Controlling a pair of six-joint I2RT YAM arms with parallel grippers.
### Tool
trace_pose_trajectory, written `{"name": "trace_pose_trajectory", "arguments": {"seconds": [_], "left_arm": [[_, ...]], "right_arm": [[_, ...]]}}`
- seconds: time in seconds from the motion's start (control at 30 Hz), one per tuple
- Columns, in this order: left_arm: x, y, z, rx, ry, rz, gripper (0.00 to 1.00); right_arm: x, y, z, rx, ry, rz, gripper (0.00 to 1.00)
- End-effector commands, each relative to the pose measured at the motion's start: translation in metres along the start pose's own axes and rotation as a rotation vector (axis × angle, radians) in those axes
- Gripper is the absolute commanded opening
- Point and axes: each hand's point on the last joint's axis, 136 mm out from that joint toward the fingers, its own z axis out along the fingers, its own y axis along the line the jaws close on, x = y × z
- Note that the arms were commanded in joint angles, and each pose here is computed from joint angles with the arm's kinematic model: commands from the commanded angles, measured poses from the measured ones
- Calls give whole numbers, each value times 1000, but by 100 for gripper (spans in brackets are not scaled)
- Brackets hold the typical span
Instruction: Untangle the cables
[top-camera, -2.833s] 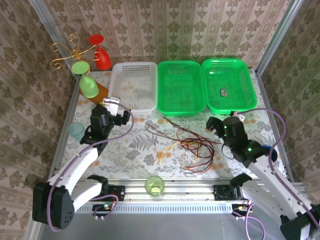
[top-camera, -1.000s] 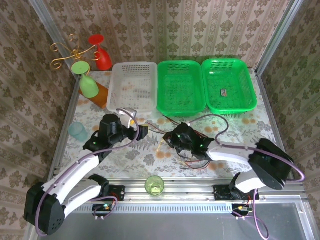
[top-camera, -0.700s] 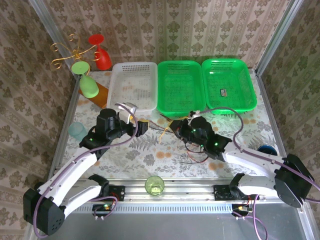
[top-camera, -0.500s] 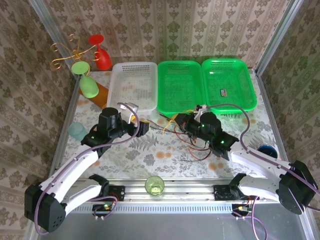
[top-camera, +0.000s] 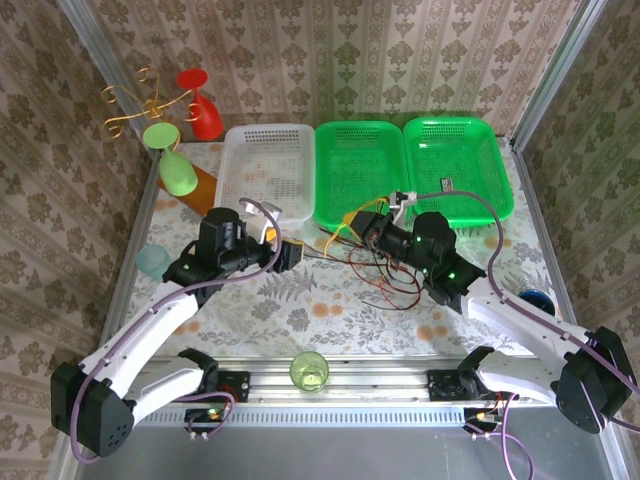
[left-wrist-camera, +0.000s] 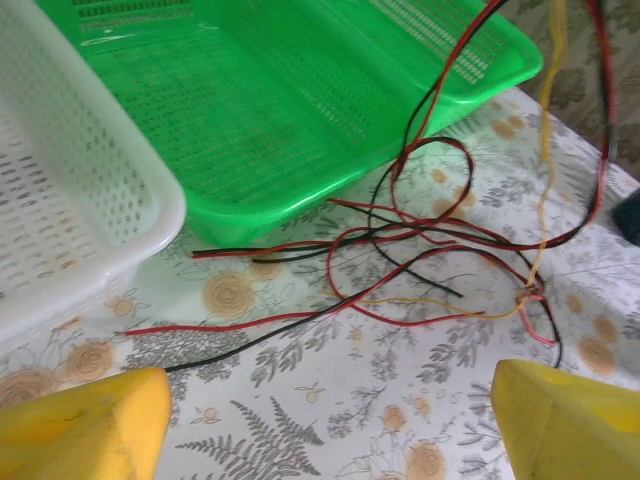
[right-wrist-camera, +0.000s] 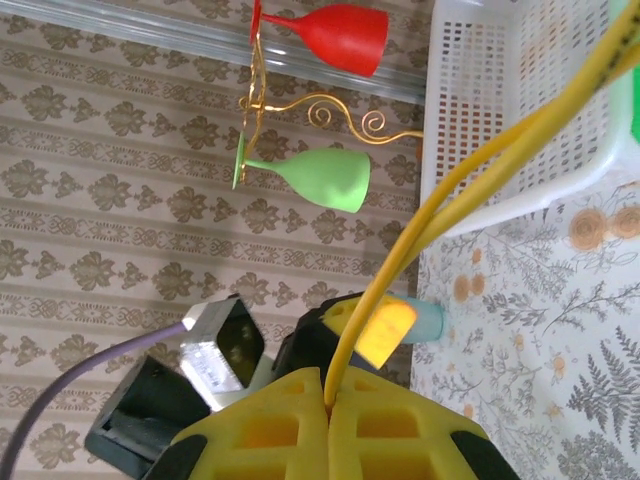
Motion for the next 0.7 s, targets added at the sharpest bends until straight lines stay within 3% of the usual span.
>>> {"name": "trace_pose_trajectory", "arguments": {"seconds": [0.0, 0.2, 0.53, 0.6, 0.67], "left_arm": [[-5, -22, -5, 111, 11, -8, 83], [-11, -48, 0, 235, -22, 6, 82], [-19, -72, 40, 314, 44, 60, 81], [-21, -75, 46, 332, 52, 64, 65], [-22, -79, 51, 349, 62, 67, 40]], "right_arm": [[2, -1, 5, -21, 32, -28, 0], [9, -14, 16, -18, 74, -4, 0], [16, -20, 17, -9, 111, -2, 0], [16, -20, 16, -8, 110, -4, 0], [16, -21, 15, -6, 107, -6, 0]]}}
